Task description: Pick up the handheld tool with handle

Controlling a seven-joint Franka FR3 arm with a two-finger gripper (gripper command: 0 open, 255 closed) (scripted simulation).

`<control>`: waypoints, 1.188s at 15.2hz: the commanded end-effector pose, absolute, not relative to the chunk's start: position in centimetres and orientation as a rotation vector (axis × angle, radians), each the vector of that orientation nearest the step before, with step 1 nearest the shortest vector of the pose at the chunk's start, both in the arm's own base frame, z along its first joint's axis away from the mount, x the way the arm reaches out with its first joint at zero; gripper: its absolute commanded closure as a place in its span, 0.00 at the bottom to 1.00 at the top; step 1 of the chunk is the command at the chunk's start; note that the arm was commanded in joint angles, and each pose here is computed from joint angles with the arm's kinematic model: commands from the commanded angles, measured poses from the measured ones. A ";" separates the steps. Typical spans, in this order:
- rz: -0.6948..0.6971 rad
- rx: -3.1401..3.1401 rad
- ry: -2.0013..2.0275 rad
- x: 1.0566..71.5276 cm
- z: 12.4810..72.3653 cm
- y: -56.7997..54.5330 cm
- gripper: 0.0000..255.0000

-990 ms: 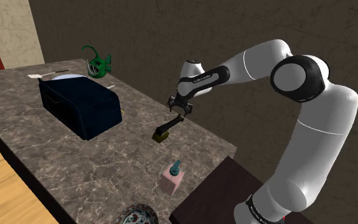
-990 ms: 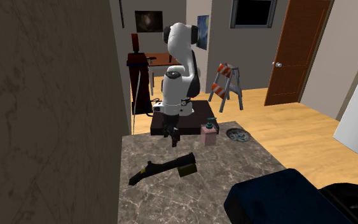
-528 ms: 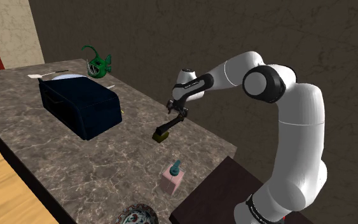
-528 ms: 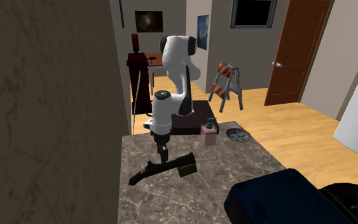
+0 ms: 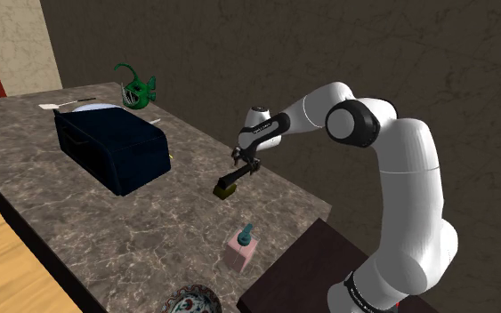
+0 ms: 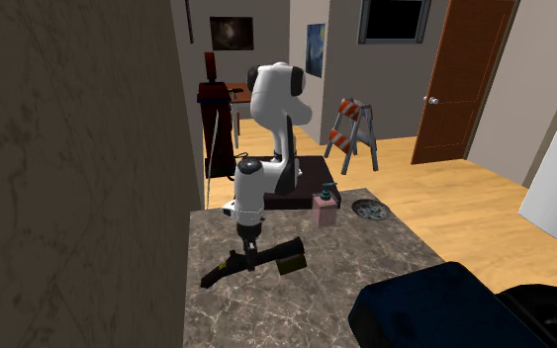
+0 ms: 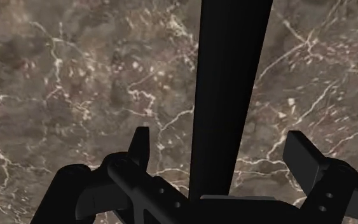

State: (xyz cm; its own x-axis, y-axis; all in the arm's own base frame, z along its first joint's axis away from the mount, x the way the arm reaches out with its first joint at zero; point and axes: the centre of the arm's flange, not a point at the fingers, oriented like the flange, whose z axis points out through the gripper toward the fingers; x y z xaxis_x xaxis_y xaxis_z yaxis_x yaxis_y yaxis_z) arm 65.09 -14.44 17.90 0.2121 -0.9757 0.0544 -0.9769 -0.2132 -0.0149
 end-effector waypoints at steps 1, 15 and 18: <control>0.081 2.428 -1.957 65.1 17.1 -14.4 0.00; 0.081 2.428 -1.957 65.1 18.7 -14.4 1.00; 0.081 2.428 -1.957 65.1 20.2 -14.4 1.00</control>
State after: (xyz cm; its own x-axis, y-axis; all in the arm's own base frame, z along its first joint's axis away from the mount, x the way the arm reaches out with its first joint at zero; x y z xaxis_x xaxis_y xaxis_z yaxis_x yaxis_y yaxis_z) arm 65.22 -14.58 19.65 0.2119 -0.9758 0.0543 -0.9769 -0.2130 -0.0146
